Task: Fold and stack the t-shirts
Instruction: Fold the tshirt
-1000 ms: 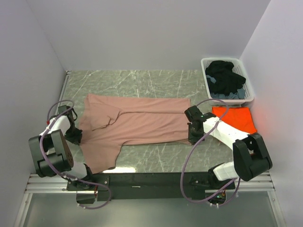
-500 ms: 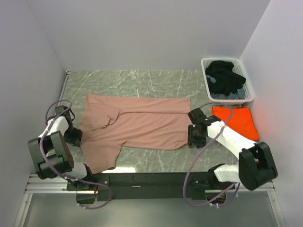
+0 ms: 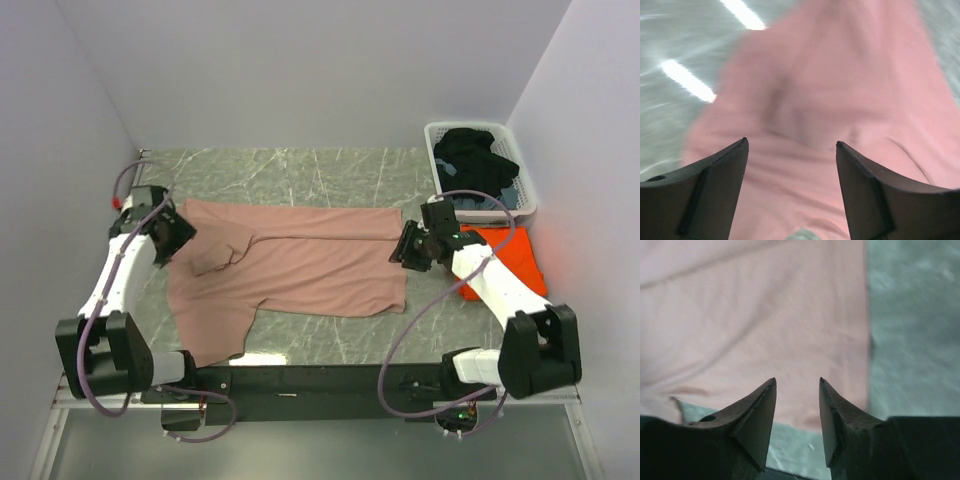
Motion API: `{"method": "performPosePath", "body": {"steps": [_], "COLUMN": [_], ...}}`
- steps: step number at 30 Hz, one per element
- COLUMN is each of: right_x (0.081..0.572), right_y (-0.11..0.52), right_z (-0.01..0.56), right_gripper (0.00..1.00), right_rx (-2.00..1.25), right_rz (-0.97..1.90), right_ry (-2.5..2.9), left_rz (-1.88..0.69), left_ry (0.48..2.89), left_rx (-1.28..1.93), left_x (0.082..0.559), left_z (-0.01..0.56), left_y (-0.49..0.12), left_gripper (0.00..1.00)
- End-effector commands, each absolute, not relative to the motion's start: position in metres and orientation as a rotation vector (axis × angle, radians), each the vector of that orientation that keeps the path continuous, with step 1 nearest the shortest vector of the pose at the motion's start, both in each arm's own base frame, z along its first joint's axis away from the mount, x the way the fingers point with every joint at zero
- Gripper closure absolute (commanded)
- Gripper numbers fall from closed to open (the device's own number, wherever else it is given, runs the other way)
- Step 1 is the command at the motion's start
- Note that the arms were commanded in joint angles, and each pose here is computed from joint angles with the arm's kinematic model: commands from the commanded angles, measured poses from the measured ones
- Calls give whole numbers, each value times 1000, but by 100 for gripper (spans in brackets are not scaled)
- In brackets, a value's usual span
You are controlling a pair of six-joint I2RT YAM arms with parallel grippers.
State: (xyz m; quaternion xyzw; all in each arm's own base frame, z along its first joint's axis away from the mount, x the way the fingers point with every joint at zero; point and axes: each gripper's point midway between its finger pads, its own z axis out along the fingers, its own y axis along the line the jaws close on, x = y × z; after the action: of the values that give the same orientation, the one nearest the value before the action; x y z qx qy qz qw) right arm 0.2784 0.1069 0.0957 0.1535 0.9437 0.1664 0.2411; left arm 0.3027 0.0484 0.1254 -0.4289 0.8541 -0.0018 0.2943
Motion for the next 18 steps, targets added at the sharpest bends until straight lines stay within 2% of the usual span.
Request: {"method": "performPosePath", "body": {"steps": [1, 5, 10, 14, 18], "right_x": [330, 364, 398, 428, 449], "right_y": [127, 136, 141, 140, 132], "right_z": [112, 110, 95, 70, 50], "right_gripper": [54, 55, 55, 55, 57], "right_rx": [449, 480, 543, 618, 686], "right_rz": [654, 757, 818, 813, 786], "right_ry": [2417, 2391, 2360, 2377, 2411], "left_rz": [-142, -223, -206, -205, -186], "left_ry": [2291, 2338, 2376, 2413, 2447], "left_rx": [-983, -963, -929, -948, -969], "left_x": [343, 376, 405, 436, 448], "left_z": [136, 120, 96, 73, 61], "left_y": [19, 7, 10, 11, 13], "left_gripper": [25, 27, 28, 34, 37]}}
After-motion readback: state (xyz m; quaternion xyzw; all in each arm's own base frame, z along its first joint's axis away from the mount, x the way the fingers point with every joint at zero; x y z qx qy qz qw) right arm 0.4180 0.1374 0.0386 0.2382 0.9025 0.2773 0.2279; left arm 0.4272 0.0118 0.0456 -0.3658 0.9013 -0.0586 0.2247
